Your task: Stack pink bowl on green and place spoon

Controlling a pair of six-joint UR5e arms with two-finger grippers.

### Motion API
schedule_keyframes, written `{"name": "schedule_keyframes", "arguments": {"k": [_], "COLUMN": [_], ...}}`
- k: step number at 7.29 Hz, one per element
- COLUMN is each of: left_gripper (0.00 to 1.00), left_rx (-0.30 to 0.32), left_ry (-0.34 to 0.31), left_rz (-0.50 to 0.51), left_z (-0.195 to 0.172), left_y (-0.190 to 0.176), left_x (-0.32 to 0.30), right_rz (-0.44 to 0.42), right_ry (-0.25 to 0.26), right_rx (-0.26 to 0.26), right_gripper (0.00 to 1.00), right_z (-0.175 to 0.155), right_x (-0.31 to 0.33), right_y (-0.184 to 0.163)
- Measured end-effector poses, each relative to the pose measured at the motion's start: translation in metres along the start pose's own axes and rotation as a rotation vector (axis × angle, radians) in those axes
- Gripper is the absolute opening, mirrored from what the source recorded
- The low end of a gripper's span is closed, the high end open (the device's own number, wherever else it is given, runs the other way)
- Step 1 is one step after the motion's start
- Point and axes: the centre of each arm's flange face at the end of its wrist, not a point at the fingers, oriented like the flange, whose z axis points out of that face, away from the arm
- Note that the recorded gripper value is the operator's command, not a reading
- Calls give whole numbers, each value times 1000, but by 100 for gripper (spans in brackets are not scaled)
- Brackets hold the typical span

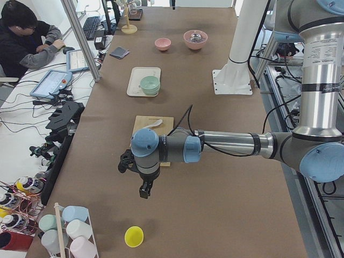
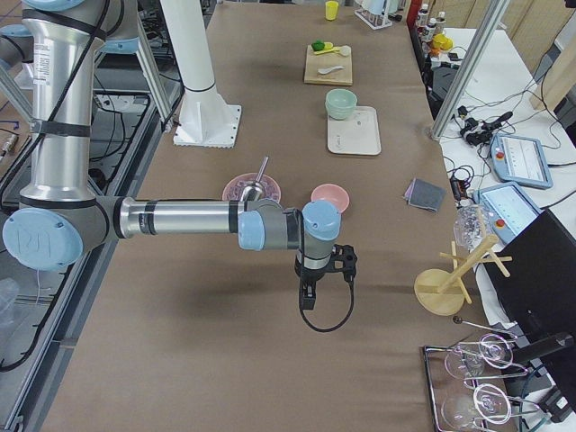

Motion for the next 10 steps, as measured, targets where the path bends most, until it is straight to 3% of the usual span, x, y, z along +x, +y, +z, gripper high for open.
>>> {"name": "schedule_keyframes", "arguments": {"k": [4, 5, 8, 10], "left_gripper": [99, 99, 99, 99], "left_rx": [22, 38, 158, 291], "left_ry": [-8, -11, -37, -72], "left_rz": [22, 35, 150, 276], "left_z": [-12, -17, -39, -51], "left_y": [-6, -12, -34, -68], "left_x": [10, 14, 31, 42], "right_rz": [-8, -30, -188, -236], "right_ry": [0, 1, -2, -1], "right_rx": [8, 33, 235, 294], "right_gripper": [100, 100, 100, 100], "right_z": [-4, -12, -40, -32], "right_x": [-3, -11, -35, -27], "right_y": [-3, -11, -33, -24]}}
